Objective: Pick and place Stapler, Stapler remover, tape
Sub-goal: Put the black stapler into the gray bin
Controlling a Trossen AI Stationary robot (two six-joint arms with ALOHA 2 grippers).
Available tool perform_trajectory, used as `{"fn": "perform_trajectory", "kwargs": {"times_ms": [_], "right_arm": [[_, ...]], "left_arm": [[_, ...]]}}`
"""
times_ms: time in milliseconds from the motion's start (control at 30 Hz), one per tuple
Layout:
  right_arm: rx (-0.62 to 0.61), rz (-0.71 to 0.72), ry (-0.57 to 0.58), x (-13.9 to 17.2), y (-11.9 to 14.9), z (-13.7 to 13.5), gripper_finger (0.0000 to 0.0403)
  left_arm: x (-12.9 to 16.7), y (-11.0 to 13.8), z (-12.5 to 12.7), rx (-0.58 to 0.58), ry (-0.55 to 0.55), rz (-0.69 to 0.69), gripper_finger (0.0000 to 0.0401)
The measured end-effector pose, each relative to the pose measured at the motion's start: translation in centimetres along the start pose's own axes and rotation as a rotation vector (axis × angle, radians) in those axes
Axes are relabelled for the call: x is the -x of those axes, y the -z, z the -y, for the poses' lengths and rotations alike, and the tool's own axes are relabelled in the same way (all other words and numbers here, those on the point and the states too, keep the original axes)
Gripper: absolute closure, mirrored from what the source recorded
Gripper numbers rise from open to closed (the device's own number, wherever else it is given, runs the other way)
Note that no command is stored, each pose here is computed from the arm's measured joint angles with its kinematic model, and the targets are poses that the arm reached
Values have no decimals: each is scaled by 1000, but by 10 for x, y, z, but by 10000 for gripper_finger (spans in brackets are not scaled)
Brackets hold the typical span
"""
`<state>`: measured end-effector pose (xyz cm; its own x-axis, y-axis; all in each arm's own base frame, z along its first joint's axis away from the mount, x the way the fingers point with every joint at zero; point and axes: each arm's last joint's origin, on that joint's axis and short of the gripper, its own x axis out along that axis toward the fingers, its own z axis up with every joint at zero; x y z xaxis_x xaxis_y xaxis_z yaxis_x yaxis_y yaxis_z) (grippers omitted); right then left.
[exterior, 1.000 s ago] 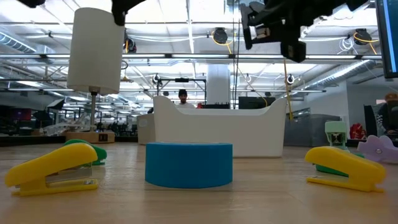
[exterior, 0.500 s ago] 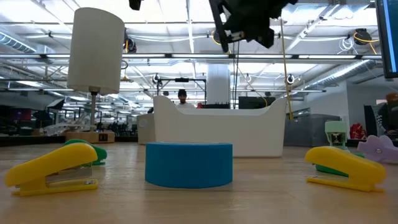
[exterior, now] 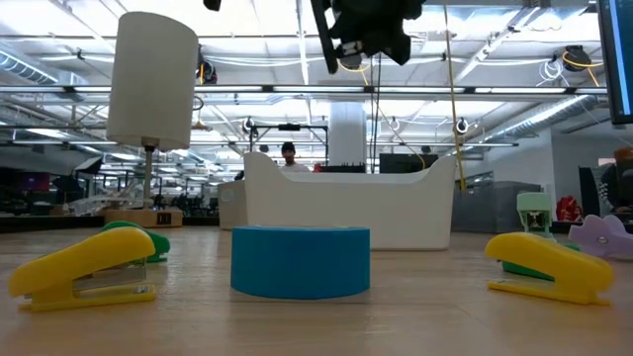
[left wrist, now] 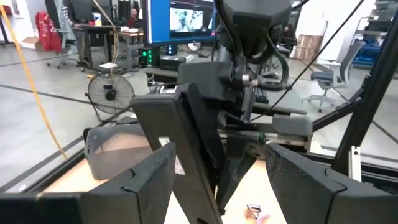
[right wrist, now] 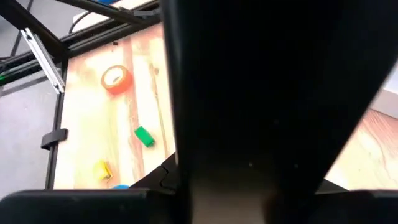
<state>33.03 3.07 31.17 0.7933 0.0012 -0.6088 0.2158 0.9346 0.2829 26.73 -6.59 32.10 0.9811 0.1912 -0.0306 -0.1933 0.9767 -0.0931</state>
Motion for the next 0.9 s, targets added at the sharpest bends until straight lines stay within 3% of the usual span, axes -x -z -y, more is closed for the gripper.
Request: {"fn": "perform_trajectory", "kwargs": {"times_ms": [267,900], "right_arm": [[-5,5,-2,0,-1,0,288],[17,-18,40,-5,3,2,288]], "left_arm": [[0,-1,-2,-53,-76,12,153],[2,-7,0,-143,-120,18,153]]}}
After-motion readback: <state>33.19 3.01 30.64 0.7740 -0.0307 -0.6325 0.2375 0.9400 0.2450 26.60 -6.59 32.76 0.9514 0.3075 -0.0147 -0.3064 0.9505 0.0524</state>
